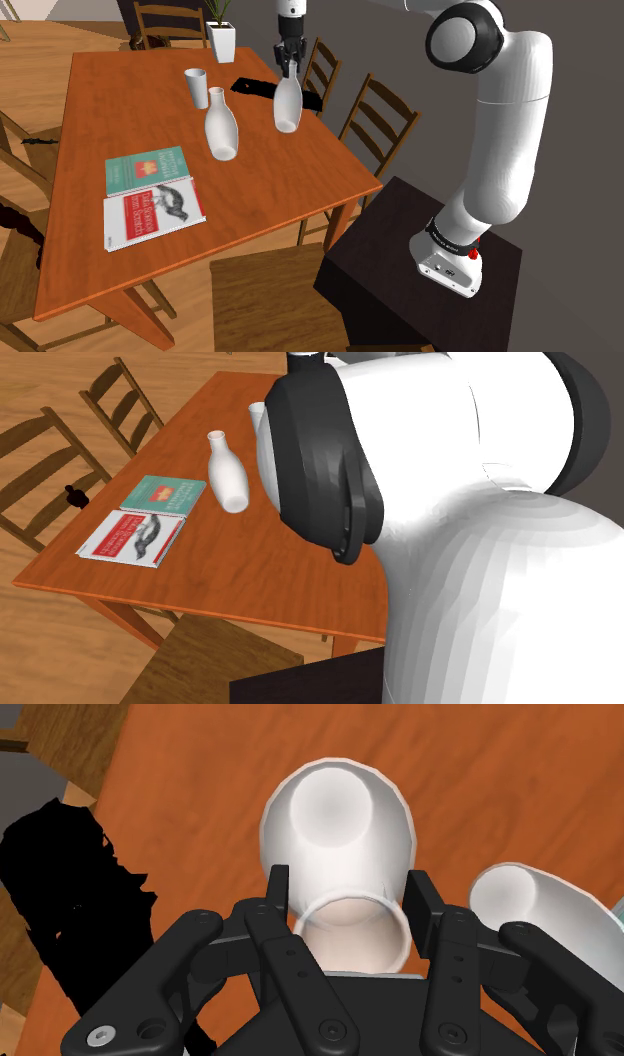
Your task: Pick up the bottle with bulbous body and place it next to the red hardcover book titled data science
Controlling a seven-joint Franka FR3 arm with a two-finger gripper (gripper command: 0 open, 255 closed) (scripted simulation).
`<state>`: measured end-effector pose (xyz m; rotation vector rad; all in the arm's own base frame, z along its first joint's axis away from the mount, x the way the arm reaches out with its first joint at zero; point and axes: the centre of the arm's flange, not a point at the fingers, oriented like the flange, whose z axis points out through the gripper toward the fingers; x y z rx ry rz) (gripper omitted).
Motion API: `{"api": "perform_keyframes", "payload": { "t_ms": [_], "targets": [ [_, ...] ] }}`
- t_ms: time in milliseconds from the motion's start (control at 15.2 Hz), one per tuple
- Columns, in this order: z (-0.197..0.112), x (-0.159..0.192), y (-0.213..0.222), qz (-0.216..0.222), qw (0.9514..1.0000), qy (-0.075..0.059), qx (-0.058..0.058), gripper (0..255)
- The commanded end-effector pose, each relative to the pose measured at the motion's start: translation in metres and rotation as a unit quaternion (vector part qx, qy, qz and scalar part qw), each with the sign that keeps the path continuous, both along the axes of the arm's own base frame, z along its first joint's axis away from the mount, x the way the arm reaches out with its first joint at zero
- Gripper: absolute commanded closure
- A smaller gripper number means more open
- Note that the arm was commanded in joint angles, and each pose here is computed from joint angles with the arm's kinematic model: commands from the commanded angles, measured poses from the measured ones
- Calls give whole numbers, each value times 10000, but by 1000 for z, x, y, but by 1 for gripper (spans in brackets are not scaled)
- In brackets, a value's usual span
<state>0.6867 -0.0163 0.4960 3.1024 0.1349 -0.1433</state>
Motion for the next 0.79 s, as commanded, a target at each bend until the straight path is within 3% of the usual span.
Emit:
{"api": "perform_keyframes", "payload": {
  "t_ms": [0,132,726],
  "targets": [
    [11,0,0,0,10000,-1,0,255],
    [20,0,0,0,10000,-1,0,255],
    [21,-15,118,0,10000,-1,0,255]
  ]
}}
